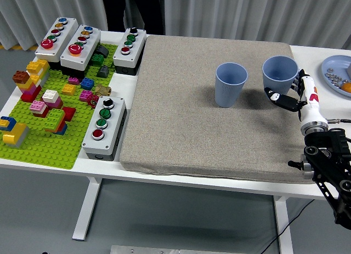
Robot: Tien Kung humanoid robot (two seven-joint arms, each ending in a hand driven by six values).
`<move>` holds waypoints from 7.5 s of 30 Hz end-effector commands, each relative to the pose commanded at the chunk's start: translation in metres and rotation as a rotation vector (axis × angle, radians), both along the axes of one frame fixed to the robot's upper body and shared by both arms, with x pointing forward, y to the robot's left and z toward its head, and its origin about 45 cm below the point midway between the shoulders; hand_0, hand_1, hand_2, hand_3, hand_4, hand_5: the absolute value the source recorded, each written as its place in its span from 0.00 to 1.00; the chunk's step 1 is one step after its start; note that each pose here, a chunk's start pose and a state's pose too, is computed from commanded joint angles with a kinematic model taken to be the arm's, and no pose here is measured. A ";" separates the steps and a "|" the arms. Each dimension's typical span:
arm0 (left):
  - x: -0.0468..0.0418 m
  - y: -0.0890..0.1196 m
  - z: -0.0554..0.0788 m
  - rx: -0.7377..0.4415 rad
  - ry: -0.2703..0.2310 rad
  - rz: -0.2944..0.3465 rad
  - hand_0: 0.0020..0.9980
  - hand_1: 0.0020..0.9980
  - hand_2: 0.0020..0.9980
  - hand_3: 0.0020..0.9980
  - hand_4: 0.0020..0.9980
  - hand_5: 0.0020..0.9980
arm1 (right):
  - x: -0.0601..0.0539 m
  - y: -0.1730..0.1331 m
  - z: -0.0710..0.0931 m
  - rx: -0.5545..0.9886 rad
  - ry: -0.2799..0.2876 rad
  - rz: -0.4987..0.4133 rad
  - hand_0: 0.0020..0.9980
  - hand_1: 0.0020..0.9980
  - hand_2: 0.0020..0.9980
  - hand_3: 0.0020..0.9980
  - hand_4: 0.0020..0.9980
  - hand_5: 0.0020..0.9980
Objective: Pick cup pour cup place
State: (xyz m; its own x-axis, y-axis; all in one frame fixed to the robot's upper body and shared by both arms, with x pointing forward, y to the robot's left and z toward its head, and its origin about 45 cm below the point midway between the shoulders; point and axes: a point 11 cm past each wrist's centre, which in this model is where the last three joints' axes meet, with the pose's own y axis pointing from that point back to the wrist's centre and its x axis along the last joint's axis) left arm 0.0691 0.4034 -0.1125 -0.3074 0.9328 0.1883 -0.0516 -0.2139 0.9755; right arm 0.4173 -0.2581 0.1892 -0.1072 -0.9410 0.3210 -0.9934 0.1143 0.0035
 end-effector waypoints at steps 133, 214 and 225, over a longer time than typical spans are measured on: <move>0.0103 0.005 0.003 0.011 -0.010 -0.020 0.76 0.81 0.84 0.76 0.51 0.94 | 0.034 0.038 0.059 -0.692 -0.251 0.240 0.76 0.66 0.58 0.67 0.69 0.09; 0.0151 0.006 0.004 0.014 -0.018 -0.021 0.76 0.81 0.84 0.77 0.51 0.93 | 0.042 0.034 0.063 -0.943 -0.303 0.243 0.77 0.66 0.58 0.66 0.68 0.08; 0.0152 0.006 0.005 0.014 -0.019 -0.019 0.77 0.81 0.84 0.77 0.51 0.93 | 0.042 0.038 0.066 -0.977 -0.314 0.255 0.77 0.66 0.58 0.66 0.68 0.07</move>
